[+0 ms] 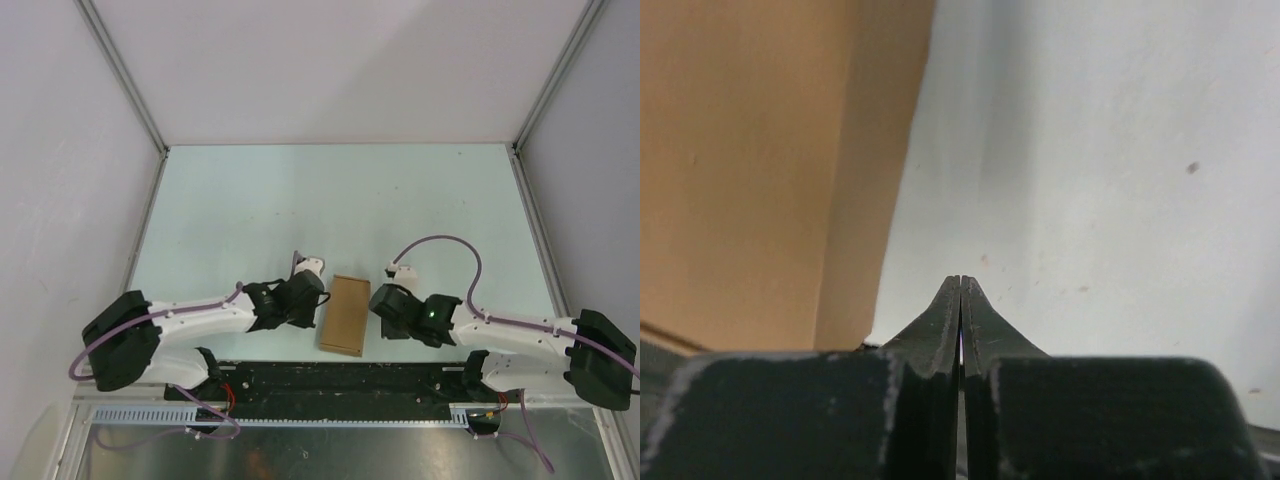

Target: Fold the paper box

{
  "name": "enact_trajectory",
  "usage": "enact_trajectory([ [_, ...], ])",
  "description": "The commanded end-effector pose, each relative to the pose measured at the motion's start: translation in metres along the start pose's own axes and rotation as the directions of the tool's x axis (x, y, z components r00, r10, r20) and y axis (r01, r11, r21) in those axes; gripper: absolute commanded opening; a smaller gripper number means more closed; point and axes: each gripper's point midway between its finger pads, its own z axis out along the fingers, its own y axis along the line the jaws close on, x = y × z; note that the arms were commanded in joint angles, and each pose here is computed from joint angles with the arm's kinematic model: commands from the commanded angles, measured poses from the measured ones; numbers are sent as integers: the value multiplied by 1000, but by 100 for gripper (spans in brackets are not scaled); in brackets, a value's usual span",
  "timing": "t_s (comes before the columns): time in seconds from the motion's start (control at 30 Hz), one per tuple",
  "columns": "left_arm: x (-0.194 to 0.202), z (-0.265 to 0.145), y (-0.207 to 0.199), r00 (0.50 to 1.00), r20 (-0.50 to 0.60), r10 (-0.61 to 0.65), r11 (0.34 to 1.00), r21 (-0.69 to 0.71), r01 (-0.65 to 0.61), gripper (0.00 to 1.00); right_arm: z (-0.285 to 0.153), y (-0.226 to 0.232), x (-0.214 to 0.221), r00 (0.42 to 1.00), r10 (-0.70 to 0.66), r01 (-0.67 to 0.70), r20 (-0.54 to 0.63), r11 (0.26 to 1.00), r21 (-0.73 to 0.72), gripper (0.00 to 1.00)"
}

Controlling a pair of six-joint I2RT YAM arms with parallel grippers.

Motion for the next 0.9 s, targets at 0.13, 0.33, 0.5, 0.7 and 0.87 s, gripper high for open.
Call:
enact_trajectory([
  [0.13, 12, -19, -16, 997, 43, -64, 995, 75, 60, 0, 0, 18, 40, 996, 80, -81, -28, 996, -43, 0],
  [0.33, 28, -18, -37, 1000, 0, -15, 995, 102, 15, 0, 3, 39, 53, 994, 84, -91, -68, 991, -101, 0],
  [0.5, 44, -14, -40, 999, -37, -10, 996, 91, 13, 0, 1, 47, 59, 992, 89, -100, -92, 987, -129, 0],
  [0.7, 51, -11, -45, 999, -54, 4, 996, 85, 0, 0, 3, 53, 66, 991, 72, -87, -111, 986, -139, 0],
  [0.87, 44, -12, -57, 999, -44, 16, 995, 100, -12, 0, 9, 64, 67, 990, 81, -99, -115, 981, -166, 0],
])
